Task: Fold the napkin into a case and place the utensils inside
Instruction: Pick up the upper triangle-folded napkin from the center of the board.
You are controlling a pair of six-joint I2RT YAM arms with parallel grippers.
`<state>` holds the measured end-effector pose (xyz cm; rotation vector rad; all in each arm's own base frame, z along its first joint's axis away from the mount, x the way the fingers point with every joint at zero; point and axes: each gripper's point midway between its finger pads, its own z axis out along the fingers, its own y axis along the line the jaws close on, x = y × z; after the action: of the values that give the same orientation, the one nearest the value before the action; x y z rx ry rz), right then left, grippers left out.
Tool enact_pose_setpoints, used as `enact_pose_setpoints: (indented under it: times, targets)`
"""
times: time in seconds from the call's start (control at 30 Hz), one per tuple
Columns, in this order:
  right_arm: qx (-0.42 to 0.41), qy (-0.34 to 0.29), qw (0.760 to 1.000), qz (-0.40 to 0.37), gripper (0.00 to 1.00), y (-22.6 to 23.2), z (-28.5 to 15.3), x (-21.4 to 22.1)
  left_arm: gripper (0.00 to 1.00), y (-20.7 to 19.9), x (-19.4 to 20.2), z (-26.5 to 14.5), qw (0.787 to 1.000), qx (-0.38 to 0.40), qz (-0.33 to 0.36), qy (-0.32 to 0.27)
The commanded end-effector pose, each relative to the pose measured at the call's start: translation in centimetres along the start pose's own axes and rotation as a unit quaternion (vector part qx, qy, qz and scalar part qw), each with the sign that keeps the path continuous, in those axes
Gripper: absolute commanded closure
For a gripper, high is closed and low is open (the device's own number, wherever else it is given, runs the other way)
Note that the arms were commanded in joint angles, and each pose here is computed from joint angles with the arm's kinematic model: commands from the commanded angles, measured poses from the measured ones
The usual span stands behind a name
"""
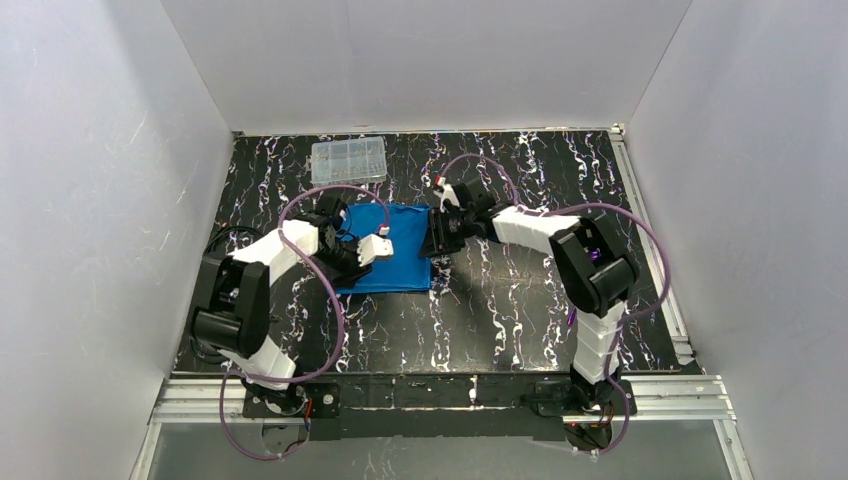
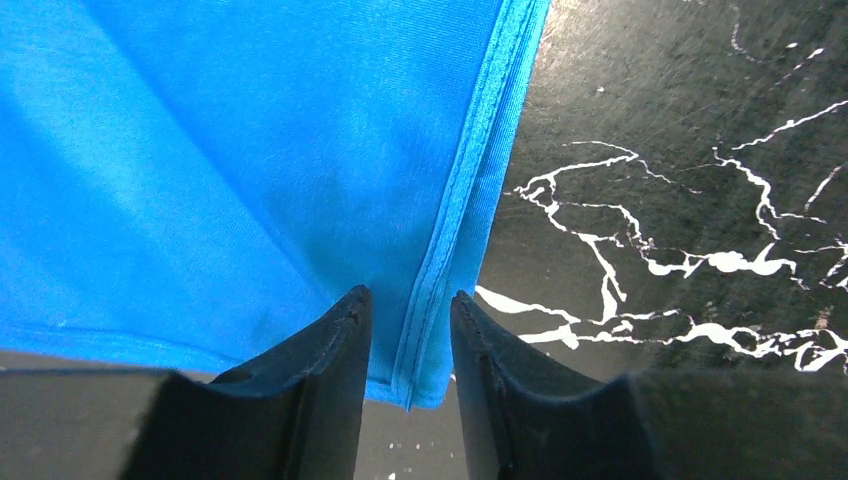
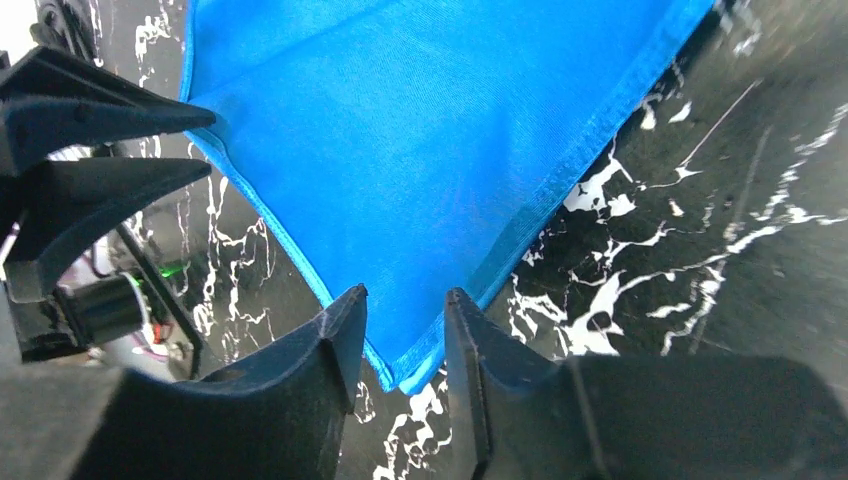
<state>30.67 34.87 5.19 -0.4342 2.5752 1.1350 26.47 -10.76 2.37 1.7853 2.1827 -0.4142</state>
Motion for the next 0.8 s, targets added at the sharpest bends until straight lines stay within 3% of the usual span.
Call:
enact_pose_setpoints:
  times: [0.0,0.17,0.27,0.5,0.6,0.7,0.73,0.77]
  targets:
    - [0.032,-0.059,0.985,-0.159,0.53,3.5,-4.5,-3.8,0.65,0.8,-2.4,-4.6,0.997,-0.058,0.010,-0.039]
    - [0.084,-0.087,0.919,-0.375,0.32,6.3,-6.3,-2.3,0.64,0.0,-3.0,-7.2,0.993,-0.083,0.035,-0.081]
    - [0.086,-0.089,0.890,-0.439,0.26,6.0,-6.7,-1.0,0.63,-1.6,-1.4,-6.2,0.994,-0.066,0.054,-0.071]
    - [0.093,-0.069,0.851,-0.513,0.24,4.7,-5.6,1.5,0.57,-3.2,0.6,-3.5,0.987,-0.060,0.126,-0.083]
    - [0.117,-0.100,0.841,-0.520,0.23,4.8,-5.9,0.8,0.55,-2.5,0.4,-3.6,0.984,-0.063,0.135,-0.092]
    - [0.146,-0.153,0.835,-0.508,0.21,5.3,-7.7,-0.9,0.54,0.0,-0.9,-6.4,0.980,-0.109,0.130,-0.101]
    - [0.152,-0.174,0.835,-0.500,0.04,5.8,-8.3,-1.6,0.52,0.7,-1.4,-7.9,0.978,-0.130,0.128,-0.104]
    - [0.155,-0.197,0.837,-0.486,0.02,6.3,-9.1,-2.3,0.50,1.5,-1.8,-9.2,0.975,-0.151,0.124,-0.106]
